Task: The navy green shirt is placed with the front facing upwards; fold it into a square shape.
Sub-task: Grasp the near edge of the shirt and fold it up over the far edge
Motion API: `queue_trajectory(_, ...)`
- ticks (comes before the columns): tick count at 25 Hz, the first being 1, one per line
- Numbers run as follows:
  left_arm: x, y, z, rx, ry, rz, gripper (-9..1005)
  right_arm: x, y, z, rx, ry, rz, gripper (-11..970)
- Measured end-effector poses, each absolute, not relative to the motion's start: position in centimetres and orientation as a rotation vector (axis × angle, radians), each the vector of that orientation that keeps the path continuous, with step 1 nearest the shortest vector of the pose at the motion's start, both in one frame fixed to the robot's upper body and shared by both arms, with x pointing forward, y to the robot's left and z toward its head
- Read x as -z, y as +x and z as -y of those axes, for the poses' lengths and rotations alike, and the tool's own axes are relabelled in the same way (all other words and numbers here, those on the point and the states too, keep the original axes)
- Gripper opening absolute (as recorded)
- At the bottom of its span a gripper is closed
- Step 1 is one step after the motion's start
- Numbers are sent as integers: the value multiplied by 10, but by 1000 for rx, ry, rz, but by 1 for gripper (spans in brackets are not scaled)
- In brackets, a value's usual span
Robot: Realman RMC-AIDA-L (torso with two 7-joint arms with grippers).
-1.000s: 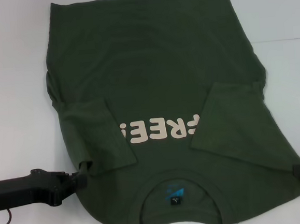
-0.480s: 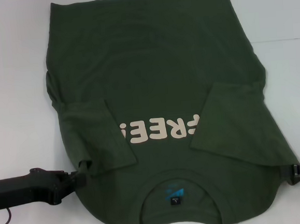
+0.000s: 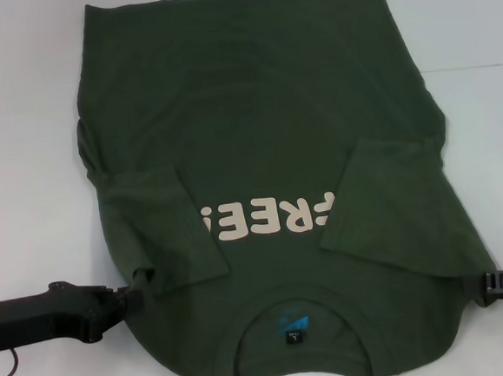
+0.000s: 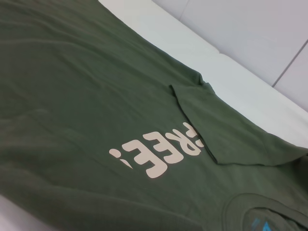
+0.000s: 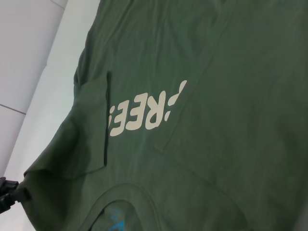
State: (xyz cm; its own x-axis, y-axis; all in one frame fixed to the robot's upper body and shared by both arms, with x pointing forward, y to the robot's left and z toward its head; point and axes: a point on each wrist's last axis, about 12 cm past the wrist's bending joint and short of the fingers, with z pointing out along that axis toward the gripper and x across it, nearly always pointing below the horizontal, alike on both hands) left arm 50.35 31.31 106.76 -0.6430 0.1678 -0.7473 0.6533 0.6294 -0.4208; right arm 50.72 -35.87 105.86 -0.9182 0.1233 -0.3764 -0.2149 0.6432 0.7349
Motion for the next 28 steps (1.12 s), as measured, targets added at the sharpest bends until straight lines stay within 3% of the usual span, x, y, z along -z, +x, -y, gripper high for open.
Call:
queue_trajectory(3, -1068, 503, -313, 917, 640, -2168, 52, -1058, 508, 359, -1172, -66, -2474, 815)
queue_trajectory(13, -1068, 504, -314, 914, 641, -2168, 52, -1056, 509, 358, -1157, -45, -2496, 590)
queue_trajectory(27, -1068, 505, -313, 912, 643, -2165, 51, -1054, 510, 356, -1155, -35, -2491, 3)
queue_trajectory(28, -1068, 505, -313, 912, 642, -2165, 52, -1055, 510, 356, -1154, -35, -2489, 3)
